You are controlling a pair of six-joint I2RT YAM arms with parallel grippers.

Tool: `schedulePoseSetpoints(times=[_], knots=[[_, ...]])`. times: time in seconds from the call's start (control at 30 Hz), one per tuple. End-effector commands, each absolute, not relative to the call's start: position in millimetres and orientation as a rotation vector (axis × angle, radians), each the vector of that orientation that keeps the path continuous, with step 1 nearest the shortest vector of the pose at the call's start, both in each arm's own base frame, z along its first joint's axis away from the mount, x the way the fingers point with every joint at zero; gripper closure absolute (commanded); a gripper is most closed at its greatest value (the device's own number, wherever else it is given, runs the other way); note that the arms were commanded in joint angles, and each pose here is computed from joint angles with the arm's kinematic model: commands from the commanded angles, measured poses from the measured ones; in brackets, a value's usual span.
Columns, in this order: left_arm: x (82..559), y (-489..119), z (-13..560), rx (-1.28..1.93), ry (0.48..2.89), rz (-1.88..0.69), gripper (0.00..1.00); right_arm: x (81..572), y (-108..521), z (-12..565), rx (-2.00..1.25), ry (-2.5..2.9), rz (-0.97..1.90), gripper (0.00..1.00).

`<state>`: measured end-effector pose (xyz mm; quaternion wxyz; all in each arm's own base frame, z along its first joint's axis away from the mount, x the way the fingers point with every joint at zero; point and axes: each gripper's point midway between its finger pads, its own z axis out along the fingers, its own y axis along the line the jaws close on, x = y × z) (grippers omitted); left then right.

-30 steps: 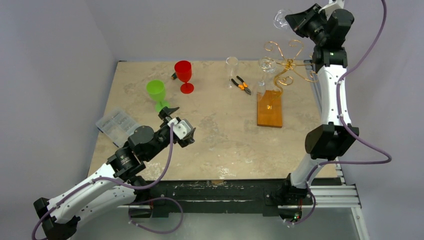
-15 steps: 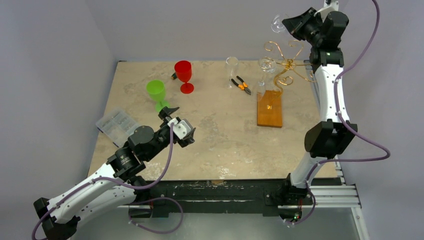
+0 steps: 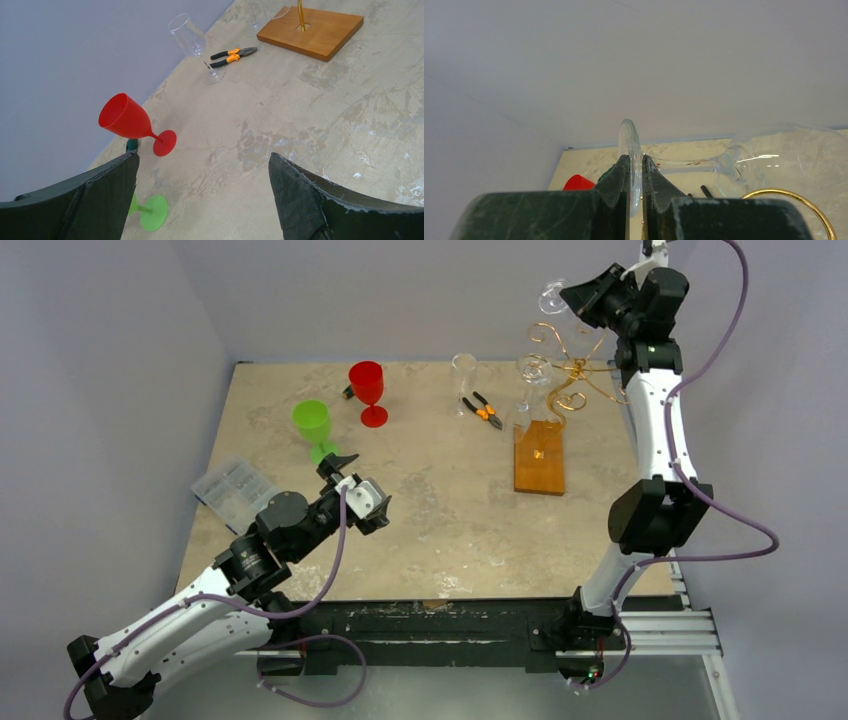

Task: Place the wine glass upside down on the wine glass rack
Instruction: Turn the wine glass upside down at the wine rack.

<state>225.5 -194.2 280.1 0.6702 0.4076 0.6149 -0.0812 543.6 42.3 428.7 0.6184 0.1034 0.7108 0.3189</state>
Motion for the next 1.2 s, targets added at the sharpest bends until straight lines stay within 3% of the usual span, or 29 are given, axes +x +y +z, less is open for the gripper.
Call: schedulePoseSetpoints(times=[0.0,1.17], knots=[[225.2,-197.9,296.3,0.885,1.329,-0.215,0.03,534.2,41.0,460.0,0.188,1.546,0.689,1.00],[222.7,-195.3,300.9,0.876,1.314,-0.218,0.03,511.2,38.3,459.4,0.230,1.578,0.669,1.00]])
